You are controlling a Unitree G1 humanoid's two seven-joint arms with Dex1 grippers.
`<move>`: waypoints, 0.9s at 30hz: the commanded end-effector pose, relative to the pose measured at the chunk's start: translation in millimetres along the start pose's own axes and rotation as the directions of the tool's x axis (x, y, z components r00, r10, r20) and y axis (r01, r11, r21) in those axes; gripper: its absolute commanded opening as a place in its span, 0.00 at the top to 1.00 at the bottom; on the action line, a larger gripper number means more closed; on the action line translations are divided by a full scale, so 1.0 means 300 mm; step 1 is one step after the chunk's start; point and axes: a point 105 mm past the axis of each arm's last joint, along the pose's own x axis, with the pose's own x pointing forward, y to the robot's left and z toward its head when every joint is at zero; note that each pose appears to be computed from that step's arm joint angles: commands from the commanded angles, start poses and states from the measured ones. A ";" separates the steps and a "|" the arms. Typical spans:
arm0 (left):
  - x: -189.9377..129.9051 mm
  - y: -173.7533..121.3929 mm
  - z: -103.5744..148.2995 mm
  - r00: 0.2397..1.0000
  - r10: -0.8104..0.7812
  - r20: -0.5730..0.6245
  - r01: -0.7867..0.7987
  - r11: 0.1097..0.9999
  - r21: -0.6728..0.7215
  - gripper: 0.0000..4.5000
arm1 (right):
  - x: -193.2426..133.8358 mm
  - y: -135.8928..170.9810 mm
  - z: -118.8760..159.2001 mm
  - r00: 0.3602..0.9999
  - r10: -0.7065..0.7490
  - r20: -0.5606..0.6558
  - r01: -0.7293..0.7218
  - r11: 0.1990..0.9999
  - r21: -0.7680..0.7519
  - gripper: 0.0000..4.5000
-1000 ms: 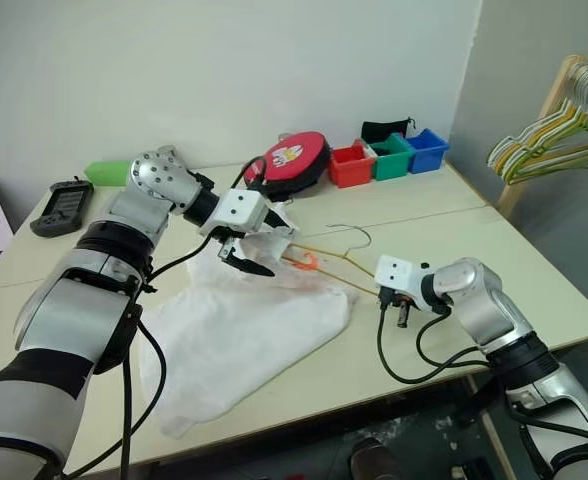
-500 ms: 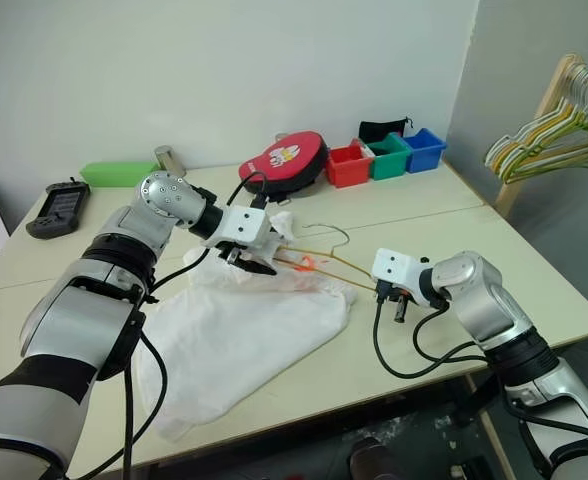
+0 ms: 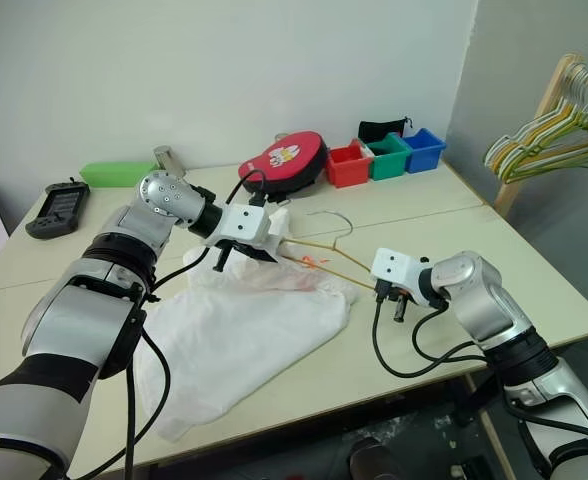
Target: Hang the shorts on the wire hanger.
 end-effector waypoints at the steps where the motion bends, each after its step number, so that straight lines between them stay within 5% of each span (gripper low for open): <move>1: -0.008 0.039 0.041 0.998 0.047 0.038 -0.047 0.999 0.020 0.98 | -0.038 -0.010 0.143 0.989 -0.007 0.149 0.017 0.998 -0.066 1.00; 5: -0.005 0.024 0.031 0.999 0.037 0.036 -0.038 0.999 0.020 0.98 | -0.054 0.013 0.171 0.979 0.061 0.195 -0.063 0.998 0.004 0.79; 20: -0.022 -0.076 -0.032 0.992 0.093 0.084 -0.085 0.992 -0.093 0.98 | -0.239 -0.033 0.158 0.976 -0.036 0.213 -0.002 0.984 0.176 0.02; 27: -0.141 -0.112 -0.002 0.940 0.290 0.179 -0.207 0.903 -0.376 0.98 | -0.278 -0.086 0.004 0.974 -0.172 0.149 0.078 0.868 0.491 0.01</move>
